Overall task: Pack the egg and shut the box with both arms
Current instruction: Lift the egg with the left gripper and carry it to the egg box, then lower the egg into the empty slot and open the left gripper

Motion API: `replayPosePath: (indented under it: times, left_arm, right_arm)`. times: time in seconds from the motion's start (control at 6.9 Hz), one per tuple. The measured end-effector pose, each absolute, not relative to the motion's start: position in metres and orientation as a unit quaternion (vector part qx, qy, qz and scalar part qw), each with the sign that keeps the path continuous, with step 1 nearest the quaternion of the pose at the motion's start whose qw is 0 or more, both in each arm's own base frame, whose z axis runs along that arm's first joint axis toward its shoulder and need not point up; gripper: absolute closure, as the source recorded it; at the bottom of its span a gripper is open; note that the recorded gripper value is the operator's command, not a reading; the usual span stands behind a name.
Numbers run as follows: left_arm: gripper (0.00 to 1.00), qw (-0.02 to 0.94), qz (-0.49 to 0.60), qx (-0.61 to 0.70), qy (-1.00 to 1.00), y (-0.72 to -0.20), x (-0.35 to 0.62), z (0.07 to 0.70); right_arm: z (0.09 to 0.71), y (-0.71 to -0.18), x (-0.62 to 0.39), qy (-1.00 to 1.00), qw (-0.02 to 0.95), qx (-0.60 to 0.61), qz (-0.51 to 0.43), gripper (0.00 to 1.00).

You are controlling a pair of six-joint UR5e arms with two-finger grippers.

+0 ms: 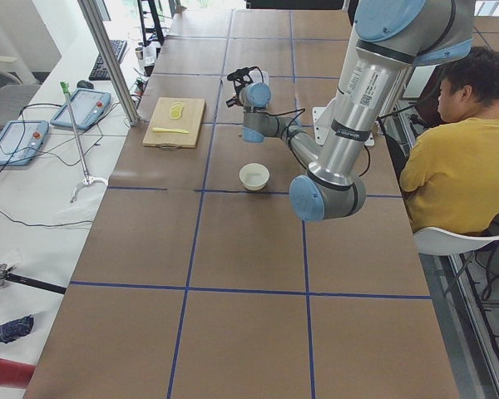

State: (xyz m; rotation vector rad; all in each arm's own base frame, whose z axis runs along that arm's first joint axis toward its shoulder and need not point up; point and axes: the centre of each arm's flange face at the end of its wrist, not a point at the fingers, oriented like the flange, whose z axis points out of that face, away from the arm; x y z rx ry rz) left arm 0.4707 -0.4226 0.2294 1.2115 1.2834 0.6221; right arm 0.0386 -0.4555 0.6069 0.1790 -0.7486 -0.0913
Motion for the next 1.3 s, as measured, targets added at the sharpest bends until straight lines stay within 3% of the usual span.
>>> replayPosePath:
  times: [0.58,1.3]
  left_arm:
    - [0.99,0.564,0.251,0.553,0.56,-0.363,0.61,0.184]
    - [0.86,0.584,0.254,0.541,0.549,-0.339,0.672,0.179]
  right_arm:
    - [0.608,-0.455,0.039,-0.365,0.926,0.087,-0.045,0.0]
    - [0.608,-0.455,0.039,-0.365,0.926,0.087,-0.045,0.0]
